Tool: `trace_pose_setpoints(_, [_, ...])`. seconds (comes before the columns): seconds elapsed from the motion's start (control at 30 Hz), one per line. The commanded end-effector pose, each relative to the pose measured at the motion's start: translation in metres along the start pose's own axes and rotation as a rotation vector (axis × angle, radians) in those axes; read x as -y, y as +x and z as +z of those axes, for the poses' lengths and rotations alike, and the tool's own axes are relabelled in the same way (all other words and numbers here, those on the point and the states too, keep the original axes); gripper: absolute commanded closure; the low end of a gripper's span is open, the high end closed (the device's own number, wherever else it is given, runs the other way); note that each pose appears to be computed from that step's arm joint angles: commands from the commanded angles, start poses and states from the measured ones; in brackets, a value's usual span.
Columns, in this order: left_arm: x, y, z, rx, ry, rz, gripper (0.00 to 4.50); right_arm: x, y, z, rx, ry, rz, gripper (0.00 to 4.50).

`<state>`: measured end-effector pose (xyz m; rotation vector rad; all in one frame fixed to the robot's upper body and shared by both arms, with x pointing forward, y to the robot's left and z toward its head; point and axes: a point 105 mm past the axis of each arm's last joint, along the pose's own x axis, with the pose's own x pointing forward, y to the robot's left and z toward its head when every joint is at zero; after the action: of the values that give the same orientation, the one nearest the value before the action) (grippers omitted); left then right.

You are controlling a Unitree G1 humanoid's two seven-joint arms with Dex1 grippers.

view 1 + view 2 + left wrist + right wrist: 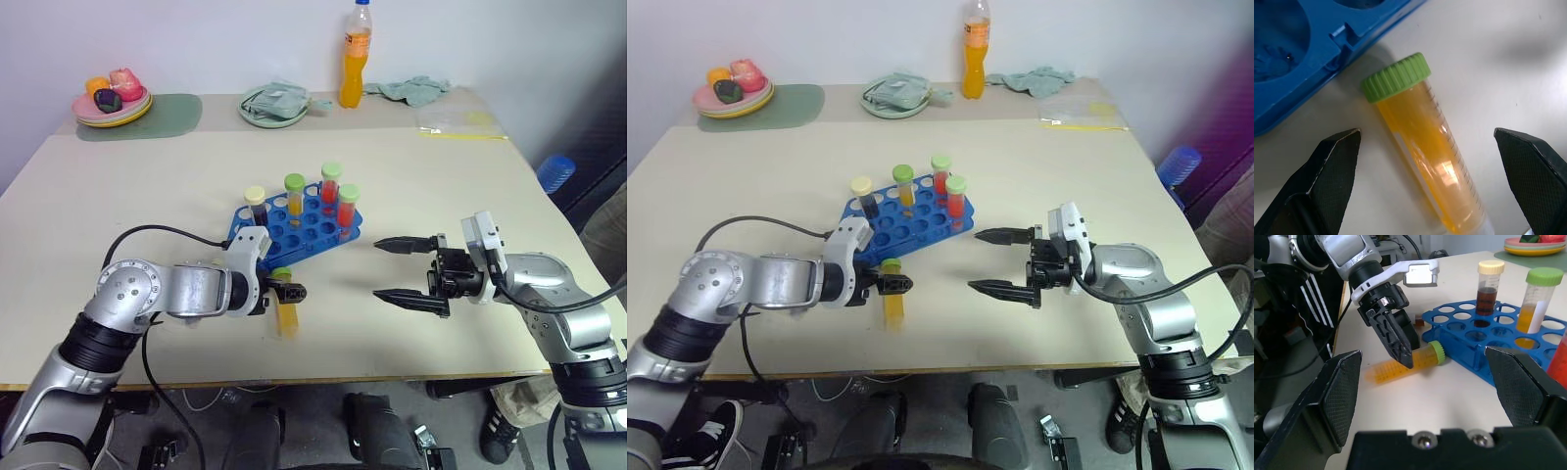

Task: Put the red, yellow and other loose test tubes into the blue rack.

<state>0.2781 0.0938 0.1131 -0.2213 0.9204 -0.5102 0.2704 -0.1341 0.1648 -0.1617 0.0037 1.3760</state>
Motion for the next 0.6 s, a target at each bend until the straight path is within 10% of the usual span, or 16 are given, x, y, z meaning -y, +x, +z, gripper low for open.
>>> trace_pose_setpoints(0.03, [0.0021, 0.0062, -0.0034, -0.008, -0.039, 0.008, 0.0, -0.0014, -0.0022, 0.0132, 0.019, -0.056, 0.002, 0.08])
trace_pose_setpoints(0.17, [0.0044, 0.0098, -0.0072, -0.012, -0.06, 0.015, 0.0, -0.0015, -0.0017, 0.0131, 0.018, -0.058, -0.003, 0.08])
trace_pose_setpoints(0.47, [0.003, 0.0122, -0.0035, 0.006, -0.113, 0.041, 3.49, -0.0016, -0.001, 0.0124, 0.021, -0.062, -0.018, 0.0])
trace_pose_setpoints(0.6, [-0.0009, 0.0095, -0.0009, 0.023, -0.125, 0.063, 3.63, -0.0007, -0.0013, 0.0121, 0.02, -0.066, -0.025, 0.0])
